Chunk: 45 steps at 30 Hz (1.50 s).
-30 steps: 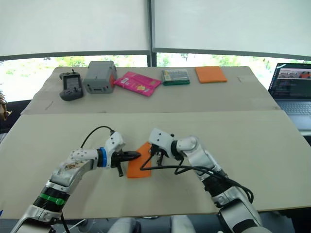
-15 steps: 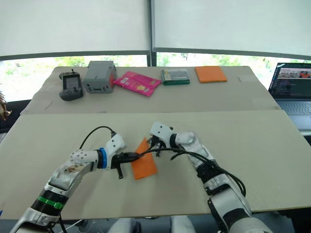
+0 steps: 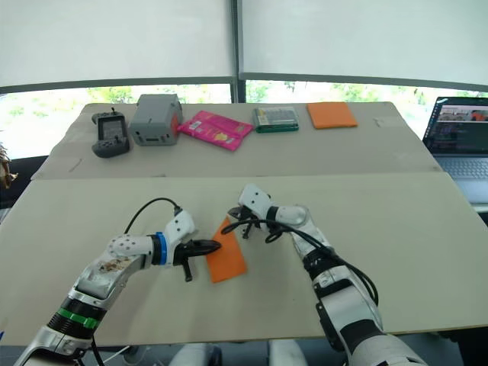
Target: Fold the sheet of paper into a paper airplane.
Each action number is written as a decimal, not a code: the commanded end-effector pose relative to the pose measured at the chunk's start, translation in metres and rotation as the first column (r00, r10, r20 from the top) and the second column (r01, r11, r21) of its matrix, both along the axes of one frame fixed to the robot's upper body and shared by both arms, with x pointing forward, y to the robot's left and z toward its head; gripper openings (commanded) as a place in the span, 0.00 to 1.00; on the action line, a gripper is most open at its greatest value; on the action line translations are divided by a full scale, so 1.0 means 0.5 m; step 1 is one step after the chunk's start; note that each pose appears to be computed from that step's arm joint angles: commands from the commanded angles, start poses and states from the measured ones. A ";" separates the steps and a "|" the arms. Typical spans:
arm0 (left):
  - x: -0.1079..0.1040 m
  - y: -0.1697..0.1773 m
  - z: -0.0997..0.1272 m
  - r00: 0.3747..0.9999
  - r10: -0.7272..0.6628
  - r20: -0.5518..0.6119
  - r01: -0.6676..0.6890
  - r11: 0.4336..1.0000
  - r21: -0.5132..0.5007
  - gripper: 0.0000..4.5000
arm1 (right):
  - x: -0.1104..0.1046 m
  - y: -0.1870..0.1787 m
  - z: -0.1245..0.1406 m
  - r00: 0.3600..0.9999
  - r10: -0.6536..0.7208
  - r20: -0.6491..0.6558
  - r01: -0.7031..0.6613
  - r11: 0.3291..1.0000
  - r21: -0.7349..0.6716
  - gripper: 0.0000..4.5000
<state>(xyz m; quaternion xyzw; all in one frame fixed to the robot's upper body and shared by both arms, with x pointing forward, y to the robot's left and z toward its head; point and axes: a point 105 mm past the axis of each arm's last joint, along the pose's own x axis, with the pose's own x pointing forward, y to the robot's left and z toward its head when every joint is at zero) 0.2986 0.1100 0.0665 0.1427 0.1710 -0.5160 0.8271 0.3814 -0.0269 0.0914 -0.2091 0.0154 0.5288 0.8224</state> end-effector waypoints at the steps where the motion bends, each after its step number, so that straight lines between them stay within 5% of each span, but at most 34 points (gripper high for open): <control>1: -0.012 0.030 -0.059 0.993 0.059 -0.099 -0.052 0.996 0.078 0.00 | -0.008 0.019 0.029 0.997 0.072 0.037 -0.073 0.996 0.046 0.01; 9: -0.014 0.026 -0.059 0.994 0.056 -0.099 -0.049 0.996 0.074 0.00 | -0.016 0.012 -0.028 0.993 0.116 -0.013 -0.117 0.988 -0.103 0.01; 17: -0.016 0.020 -0.058 0.994 0.047 -0.100 -0.040 0.997 0.069 0.00 | -0.064 -0.003 -0.066 0.968 0.228 -0.104 -0.239 0.965 -0.106 0.01; 45: 0.005 0.021 -0.049 0.996 0.035 -0.087 -0.028 0.997 0.078 0.00 | -0.262 -0.105 -0.084 0.915 0.262 -0.306 -0.295 0.953 -0.065 0.01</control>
